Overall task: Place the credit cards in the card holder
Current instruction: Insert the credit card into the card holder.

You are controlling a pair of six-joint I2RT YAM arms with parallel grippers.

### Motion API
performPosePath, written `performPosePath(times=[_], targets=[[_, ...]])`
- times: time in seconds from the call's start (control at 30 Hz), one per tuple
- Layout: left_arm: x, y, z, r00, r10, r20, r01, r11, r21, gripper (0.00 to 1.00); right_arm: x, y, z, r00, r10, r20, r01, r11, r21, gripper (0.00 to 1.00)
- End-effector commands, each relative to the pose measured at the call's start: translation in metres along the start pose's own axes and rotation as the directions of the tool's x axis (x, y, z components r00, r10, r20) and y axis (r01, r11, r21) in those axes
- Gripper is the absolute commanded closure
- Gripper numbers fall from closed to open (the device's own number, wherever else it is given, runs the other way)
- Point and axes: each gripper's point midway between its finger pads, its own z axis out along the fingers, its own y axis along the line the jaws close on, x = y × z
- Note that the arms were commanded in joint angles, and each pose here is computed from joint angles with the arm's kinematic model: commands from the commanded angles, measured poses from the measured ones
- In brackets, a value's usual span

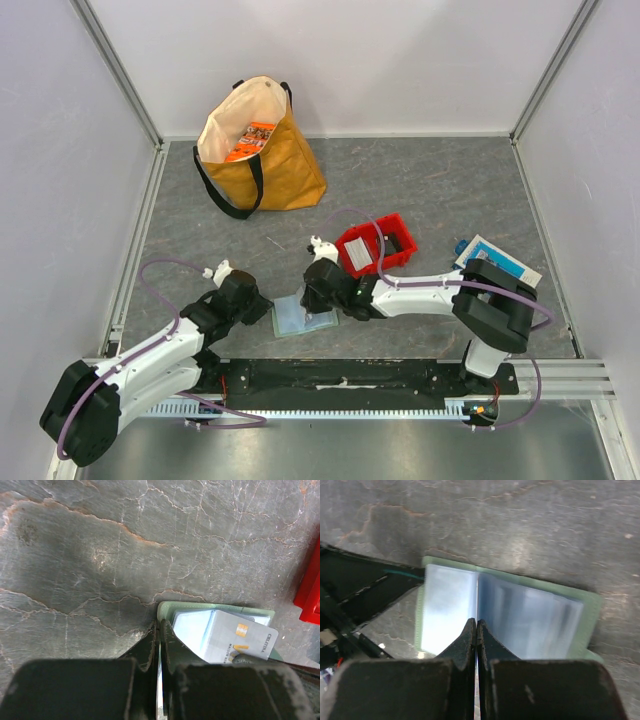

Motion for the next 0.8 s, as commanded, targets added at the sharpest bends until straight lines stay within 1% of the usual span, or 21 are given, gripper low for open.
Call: performPosePath(times=[0.0, 0.07, 0.2, 0.3, 0.43, 0.53, 0.77], targets=[[0.003, 0.006, 0.002, 1.0, -0.009, -0.009, 0.009, 1.0, -0.018, 0.98, 0.011, 0.03, 0.001, 0.996, -0.081, -0.045, 0.078, 0.995, -0.068, 1.0], [0.003, 0.007, 0.001, 1.0, -0.009, -0.007, 0.008, 1.0, -0.02, 0.98, -0.008, 0.046, -0.01, 0.996, -0.088, 0.006, 0.088, 0.99, -0.107, 1.0], [0.002, 0.007, 0.001, 1.0, -0.017, -0.002, 0.017, 1.0, -0.017, 0.98, -0.045, 0.061, -0.045, 0.988, -0.092, 0.126, 0.11, 0.983, -0.145, 1.0], [0.003, 0.008, 0.002, 1.0, -0.013, -0.006, 0.013, 1.0, -0.022, 0.98, -0.057, 0.043, -0.06, 0.98, -0.094, 0.176, 0.106, 0.992, -0.063, 1.0], [0.003, 0.006, 0.002, 1.0, -0.014, -0.009, 0.013, 1.0, -0.018, 0.98, -0.05, 0.0, -0.06, 0.983, -0.089, 0.162, 0.08, 0.995, 0.059, 1.0], [0.003, 0.005, 0.002, 1.0, -0.012, -0.008, 0.012, 1.0, -0.015, 0.98, -0.038, -0.023, -0.056, 0.989, -0.066, 0.133, 0.053, 0.994, 0.101, 1.0], [0.003, 0.004, 0.001, 1.0, -0.01, -0.008, 0.01, 1.0, -0.012, 0.98, -0.025, -0.032, -0.044, 0.994, -0.062, 0.092, 0.052, 0.992, 0.113, 1.0]])
